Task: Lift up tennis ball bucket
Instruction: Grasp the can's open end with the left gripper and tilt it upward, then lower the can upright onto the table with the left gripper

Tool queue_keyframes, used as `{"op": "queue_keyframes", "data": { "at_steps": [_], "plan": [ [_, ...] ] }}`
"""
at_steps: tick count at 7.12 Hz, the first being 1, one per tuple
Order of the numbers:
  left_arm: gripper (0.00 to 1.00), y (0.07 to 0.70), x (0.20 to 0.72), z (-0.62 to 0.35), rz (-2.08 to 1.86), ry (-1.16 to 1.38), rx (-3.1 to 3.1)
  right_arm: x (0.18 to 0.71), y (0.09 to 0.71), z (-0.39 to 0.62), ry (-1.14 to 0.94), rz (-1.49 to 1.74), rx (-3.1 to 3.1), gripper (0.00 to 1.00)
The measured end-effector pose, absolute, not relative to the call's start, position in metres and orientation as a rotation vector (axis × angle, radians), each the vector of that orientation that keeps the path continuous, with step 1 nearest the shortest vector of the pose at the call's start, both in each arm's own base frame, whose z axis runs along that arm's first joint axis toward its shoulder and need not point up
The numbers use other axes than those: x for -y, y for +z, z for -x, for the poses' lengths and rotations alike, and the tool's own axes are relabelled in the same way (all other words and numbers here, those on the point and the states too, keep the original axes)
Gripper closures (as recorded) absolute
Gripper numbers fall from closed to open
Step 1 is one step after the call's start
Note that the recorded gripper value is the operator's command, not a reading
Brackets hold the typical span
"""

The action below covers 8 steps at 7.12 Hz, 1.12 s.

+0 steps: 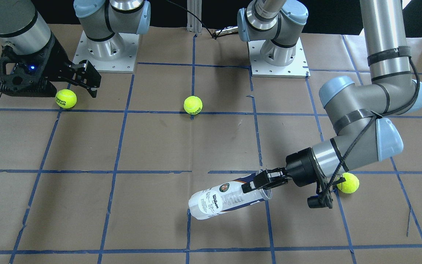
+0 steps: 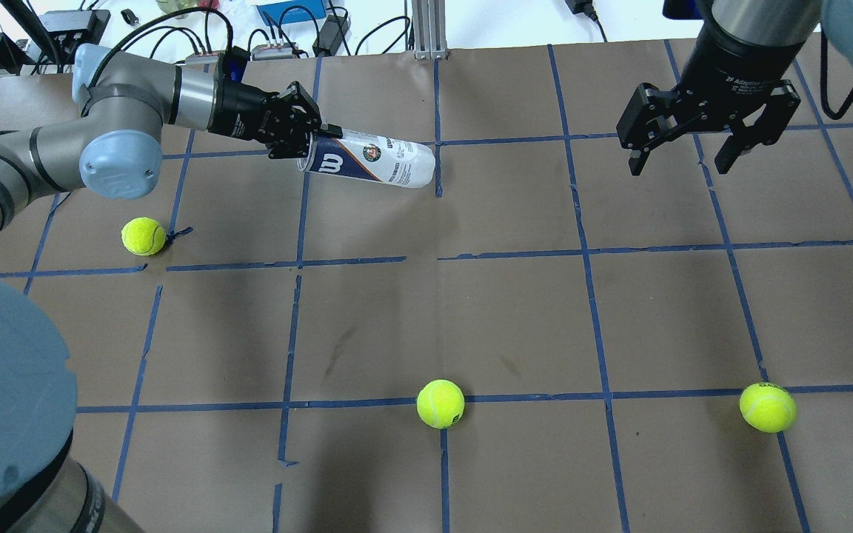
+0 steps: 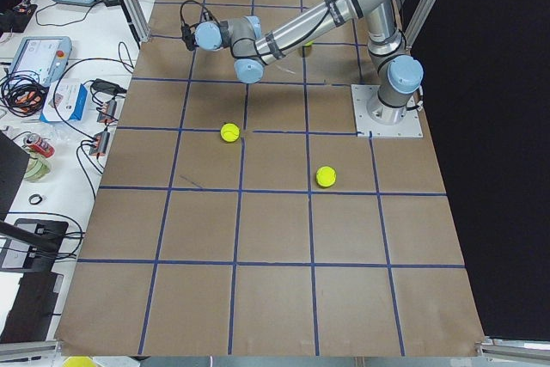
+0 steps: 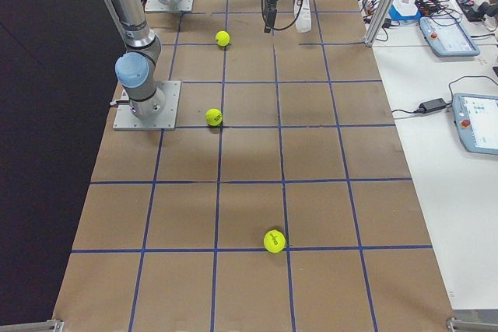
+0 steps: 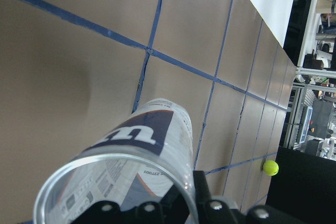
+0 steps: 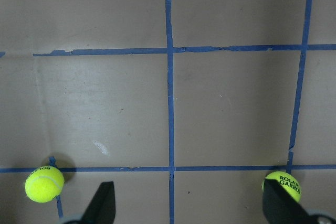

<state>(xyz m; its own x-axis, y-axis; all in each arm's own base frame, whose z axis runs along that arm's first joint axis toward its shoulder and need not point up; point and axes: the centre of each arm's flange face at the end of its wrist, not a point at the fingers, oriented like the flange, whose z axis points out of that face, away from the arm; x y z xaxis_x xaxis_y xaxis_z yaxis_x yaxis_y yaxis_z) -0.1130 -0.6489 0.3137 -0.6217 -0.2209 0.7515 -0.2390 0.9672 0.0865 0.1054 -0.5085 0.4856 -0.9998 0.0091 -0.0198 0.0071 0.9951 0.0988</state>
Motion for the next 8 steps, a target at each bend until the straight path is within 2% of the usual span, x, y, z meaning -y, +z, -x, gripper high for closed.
{"op": "queue_keyframes", "data": {
  "at_steps": [4,8],
  "plan": [
    [1.00,0.419,0.639,0.210,-0.048,0.106,2.864,0.514,0.485,-0.103,0.146,-0.009,-3.119,0.00],
    [0.99,0.396,0.625,0.275,0.269,0.072,3.158,0.515,0.483,-0.100,0.147,-0.014,-3.118,0.00]
  ]
}}
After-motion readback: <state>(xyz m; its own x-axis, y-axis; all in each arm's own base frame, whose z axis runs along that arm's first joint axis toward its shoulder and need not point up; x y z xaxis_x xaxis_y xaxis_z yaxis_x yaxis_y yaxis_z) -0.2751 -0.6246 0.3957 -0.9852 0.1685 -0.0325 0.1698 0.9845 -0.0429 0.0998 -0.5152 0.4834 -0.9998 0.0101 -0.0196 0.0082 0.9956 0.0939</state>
